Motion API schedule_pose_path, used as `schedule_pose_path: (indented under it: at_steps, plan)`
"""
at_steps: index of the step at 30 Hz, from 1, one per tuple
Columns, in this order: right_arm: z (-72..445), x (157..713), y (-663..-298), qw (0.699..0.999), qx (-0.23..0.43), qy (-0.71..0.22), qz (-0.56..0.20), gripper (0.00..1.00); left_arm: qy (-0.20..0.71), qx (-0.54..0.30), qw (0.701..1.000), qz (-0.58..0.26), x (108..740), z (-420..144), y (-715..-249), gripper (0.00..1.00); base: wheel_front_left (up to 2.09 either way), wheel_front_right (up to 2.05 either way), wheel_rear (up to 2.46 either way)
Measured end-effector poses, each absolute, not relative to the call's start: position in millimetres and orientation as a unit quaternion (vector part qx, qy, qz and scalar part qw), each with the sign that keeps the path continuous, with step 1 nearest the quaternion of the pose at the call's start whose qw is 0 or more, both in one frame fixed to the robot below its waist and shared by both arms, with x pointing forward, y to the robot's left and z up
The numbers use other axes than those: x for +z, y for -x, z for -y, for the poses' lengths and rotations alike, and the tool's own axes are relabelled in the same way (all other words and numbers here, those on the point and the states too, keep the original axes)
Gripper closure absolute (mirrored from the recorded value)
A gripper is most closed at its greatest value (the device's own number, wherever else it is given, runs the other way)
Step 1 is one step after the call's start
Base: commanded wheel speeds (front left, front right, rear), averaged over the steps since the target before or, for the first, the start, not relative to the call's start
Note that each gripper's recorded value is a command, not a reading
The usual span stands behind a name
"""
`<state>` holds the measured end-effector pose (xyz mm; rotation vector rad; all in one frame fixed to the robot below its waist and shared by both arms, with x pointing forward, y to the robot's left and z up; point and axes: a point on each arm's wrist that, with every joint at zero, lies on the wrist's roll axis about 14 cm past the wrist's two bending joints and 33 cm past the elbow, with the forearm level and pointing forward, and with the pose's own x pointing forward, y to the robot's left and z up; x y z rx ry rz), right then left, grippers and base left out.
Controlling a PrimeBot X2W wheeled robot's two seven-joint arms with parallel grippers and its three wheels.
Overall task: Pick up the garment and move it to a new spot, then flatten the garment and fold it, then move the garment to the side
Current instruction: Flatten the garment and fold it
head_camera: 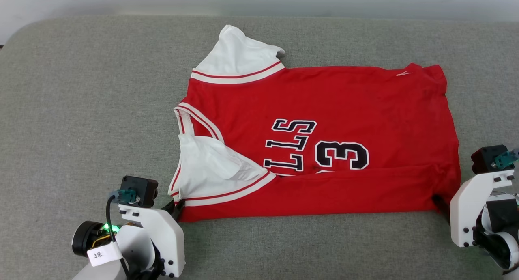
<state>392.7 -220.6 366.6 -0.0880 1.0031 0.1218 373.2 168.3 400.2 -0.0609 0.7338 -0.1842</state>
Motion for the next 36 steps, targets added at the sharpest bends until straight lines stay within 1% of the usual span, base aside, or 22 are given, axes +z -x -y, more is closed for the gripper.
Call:
schedule_pose_path:
  at_steps: [1,2,3,4,7,16,25,30,36]
  plan:
    - [220.3,364.1,-392.2,0.871,0.060,0.044,-0.485,0.25,0.030,-0.090,0.929,-0.359,399.7,-168.5,-372.9,1.00,0.00,0.00,0.00]
    - [220.1,362.2,-391.8,0.869,0.060,0.043,-0.489,0.54,0.029,-0.089,0.928,-0.360,399.4,-168.9,-372.7,1.00,0.00,0.00,0.00]
    - [220.0,360.4,-390.6,0.867,0.060,0.041,-0.493,0.85,0.029,-0.089,0.928,-0.360,399.1,-169.4,-372.6,1.00,0.00,0.00,0.00]
    - [220.3,359.3,-389.9,0.865,0.061,0.042,-0.496,1.00,0.028,-0.089,0.928,-0.361,398.9,-169.4,-372.3,1.00,0.00,0.00,0.00]
    - [221.4,358.9,-387.9,0.864,0.061,0.041,-0.498,1.00,0.028,-0.089,0.928,-0.361,399.3,-169.8,-371.2,1.00,0.00,0.00,0.00]
    - [234.2,377.6,-377.8,0.875,0.051,0.029,-0.481,1.00,0.022,-0.092,0.927,-0.364,402.2,-170.5,-359.5,1.00,0.00,0.00,0.00]
    - [247.5,392.3,-334.8,0.869,0.046,0.009,-0.492,1.00,0.017,-0.111,0.920,-0.376,401.7,-162.0,-327.4,1.00,0.00,0.00,0.00]
    - [253.6,393.6,-310.2,0.863,0.038,-0.003,-0.504,1.00,0.021,-0.120,0.907,-0.404,394.2,-159.8,-305.3,1.00,0.00,0.00,0.00]
    - [253.5,384.0,-291.2,0.854,0.027,-0.023,-0.520,1.00,0.025,-0.128,0.899,-0.417,389.5,-155.4,-299.2,1.00,0.00,0.00,0.00]
